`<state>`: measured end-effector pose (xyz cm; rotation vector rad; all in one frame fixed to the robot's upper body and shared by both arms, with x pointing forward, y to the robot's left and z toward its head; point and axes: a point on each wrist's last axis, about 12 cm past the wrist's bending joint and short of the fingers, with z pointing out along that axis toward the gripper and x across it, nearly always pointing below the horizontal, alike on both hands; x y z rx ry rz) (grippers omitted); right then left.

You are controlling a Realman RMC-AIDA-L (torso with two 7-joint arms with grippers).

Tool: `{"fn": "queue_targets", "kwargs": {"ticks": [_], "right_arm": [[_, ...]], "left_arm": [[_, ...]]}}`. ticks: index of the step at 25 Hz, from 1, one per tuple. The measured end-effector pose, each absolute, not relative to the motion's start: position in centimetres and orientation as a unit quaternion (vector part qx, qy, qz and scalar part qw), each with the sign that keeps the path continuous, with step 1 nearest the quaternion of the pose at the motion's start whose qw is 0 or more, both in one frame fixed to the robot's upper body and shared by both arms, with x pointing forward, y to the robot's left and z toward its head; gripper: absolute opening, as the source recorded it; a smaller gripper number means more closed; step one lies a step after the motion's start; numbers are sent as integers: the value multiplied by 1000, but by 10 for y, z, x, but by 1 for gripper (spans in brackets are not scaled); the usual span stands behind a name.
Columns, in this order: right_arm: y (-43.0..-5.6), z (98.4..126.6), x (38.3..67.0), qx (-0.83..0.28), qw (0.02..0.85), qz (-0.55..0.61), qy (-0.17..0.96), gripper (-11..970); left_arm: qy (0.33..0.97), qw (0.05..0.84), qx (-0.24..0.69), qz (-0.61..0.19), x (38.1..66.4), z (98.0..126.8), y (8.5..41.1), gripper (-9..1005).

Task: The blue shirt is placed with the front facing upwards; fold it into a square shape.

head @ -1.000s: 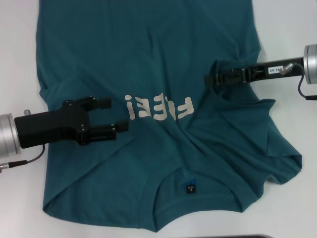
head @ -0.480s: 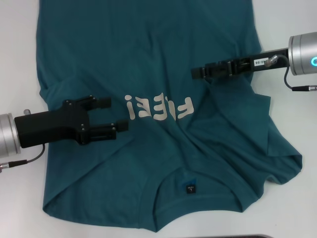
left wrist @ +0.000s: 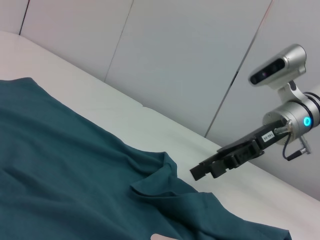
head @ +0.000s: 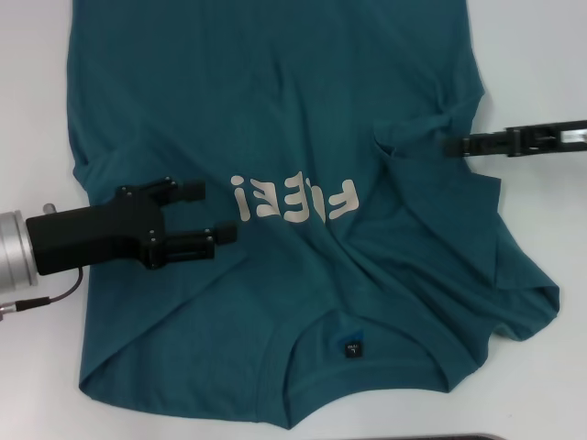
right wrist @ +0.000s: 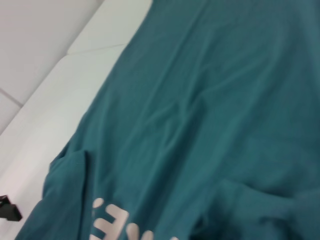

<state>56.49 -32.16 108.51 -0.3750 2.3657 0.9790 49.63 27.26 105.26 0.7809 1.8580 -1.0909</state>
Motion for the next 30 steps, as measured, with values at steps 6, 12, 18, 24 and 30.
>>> {"fn": "queue_targets", "kwargs": {"ticks": [6,12,18,24,30], "right_arm": [[-352,1079,547,-99,273,353,889,726],[-355,1071,540,-86,266,349,895,724],[-349,1064,537,-85,258,347,898,722],[-345,1060,537,-84,259,348,897,718],[-338,1061,540,-90,259,351,895,683]], "left_arm": [[737,412,312,-435,497,1053,271,907],[736,412,313,-437,497,1053,269,906],[735,412,314,-437,498,1053,268,905],[735,411,316,-437,498,1053,268,905],[736,410,316,-437,498,1053,268,905]]}}
